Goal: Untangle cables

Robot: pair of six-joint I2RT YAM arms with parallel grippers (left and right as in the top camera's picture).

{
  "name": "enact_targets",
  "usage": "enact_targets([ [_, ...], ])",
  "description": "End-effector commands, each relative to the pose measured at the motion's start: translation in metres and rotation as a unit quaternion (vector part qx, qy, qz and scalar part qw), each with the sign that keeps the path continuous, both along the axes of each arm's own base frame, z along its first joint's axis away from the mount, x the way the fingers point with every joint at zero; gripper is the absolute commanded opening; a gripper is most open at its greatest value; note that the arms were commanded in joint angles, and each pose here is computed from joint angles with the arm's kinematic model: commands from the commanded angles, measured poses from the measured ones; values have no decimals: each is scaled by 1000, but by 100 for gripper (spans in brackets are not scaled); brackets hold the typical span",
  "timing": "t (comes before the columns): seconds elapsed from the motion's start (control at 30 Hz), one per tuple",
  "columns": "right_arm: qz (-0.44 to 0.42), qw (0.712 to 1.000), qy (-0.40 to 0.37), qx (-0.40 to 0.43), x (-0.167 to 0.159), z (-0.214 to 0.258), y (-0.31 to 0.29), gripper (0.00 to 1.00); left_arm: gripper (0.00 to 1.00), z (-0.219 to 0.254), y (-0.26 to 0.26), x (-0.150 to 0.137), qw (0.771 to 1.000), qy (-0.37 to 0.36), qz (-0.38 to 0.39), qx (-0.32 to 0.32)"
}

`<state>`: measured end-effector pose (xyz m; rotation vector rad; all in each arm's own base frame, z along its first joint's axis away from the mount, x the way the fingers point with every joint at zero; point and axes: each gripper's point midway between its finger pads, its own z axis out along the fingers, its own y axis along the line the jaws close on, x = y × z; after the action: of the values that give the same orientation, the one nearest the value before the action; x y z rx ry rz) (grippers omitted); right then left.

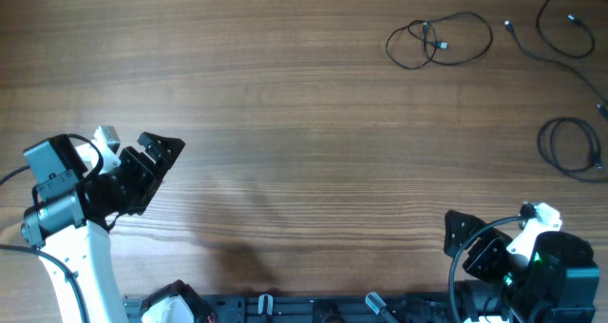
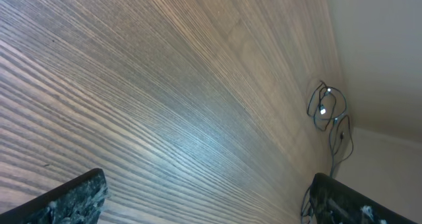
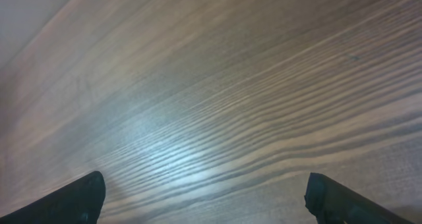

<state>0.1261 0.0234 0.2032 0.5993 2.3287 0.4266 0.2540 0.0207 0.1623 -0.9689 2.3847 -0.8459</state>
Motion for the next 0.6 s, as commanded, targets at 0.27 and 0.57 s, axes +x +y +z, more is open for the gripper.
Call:
enact_targets([
  [0.27, -10, 1000, 10, 16, -7, -4, 2, 100, 100, 1, 2, 1, 1000, 0, 4, 0],
  [0.57, -39, 998, 43, 22, -18, -15, -3, 100, 100, 1, 2, 1, 1000, 0, 4, 0],
])
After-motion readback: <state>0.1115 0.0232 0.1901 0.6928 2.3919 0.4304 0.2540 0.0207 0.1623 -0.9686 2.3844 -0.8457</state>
